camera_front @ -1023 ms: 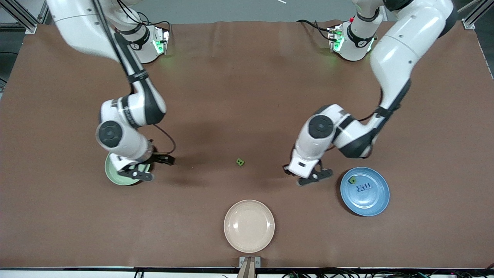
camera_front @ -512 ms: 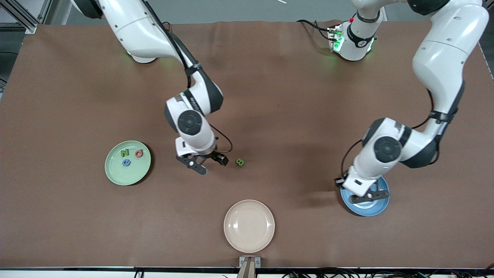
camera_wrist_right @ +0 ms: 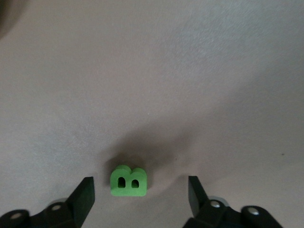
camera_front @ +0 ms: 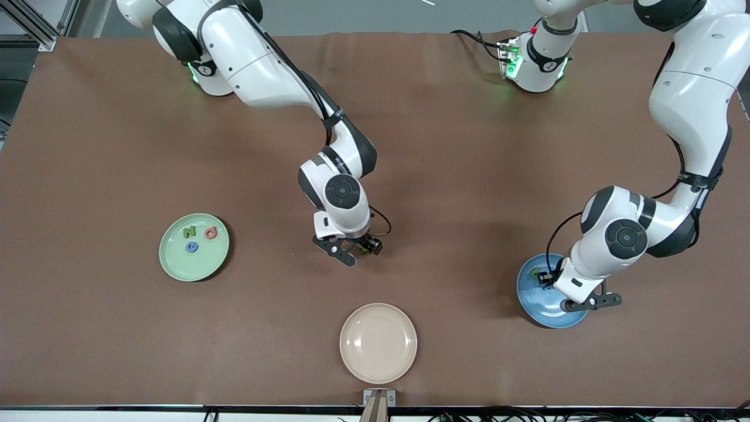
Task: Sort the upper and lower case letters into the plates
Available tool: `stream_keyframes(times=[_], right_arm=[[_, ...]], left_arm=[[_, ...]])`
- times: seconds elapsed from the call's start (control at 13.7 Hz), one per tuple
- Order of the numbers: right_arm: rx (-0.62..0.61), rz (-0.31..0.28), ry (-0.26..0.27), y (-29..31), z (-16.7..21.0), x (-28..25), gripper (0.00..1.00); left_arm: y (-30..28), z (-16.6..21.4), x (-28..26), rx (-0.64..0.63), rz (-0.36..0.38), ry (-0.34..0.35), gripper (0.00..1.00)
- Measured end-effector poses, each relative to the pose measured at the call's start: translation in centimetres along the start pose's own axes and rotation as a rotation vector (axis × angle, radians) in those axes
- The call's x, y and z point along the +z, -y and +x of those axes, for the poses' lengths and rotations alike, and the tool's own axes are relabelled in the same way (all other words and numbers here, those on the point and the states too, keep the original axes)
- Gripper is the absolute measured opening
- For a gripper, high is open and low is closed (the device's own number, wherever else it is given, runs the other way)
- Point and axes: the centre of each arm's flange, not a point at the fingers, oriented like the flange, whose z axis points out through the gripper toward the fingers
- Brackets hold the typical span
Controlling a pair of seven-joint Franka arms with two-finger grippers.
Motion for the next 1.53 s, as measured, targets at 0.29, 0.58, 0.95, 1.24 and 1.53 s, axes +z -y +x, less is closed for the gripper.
stream_keyframes(times=[0.29, 0.58, 0.95, 1.24, 1.53], right_arm=[[-0.018, -0.006, -0.010, 0.4, -0.8, 0.2, 0.51], [-0.046, -0.018, -0.045, 0.1, 0.9, -0.3, 0.34], [-0.224, -0.112, 0.007, -6.7, 13.5, -7.0, 0.34], [-0.403, -0.116, 0.061, -18.5, 21.5, -11.2, 0.34], [-0.543, -0.076, 0.039, -30.5, 26.2, -7.7, 0.34]], left_arm=[[1.9, 2.6, -7.2, 0.047, 0.031, -0.106, 1.00], [5.6, 2.3, -20.2, 0.100, 0.098, -0.133, 1.00], [7.6, -2.6, -30.7, 0.093, 0.075, 0.008, 1.00], [6.9, -6.5, -36.6, 0.127, 0.054, 0.078, 1.00], [6.8, -9.6, -39.6, 0.130, 0.029, 0.112, 1.00]])
